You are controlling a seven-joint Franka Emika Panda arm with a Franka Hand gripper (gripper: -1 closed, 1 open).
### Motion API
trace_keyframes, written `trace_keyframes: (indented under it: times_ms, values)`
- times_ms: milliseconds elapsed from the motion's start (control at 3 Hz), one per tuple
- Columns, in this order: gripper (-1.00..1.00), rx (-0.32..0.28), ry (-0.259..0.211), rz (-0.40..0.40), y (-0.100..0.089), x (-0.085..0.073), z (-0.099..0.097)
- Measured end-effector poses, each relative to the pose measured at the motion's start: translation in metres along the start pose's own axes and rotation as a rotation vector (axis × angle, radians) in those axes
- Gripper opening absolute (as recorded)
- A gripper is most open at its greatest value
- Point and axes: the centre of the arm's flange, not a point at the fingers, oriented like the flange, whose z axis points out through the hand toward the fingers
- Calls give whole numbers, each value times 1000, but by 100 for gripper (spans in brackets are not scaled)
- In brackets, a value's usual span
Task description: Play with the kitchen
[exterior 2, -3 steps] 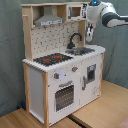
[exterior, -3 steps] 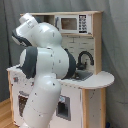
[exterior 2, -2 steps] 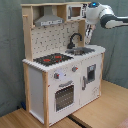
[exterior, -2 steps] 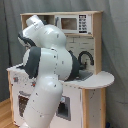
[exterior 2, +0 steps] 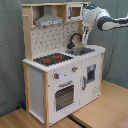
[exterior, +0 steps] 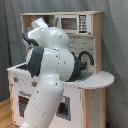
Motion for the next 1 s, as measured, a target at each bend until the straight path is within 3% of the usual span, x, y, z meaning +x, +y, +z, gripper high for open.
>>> trace_keyframes:
  times_ms: [1000]
  values:
    - [100,106,-40,-135,-5,28,37]
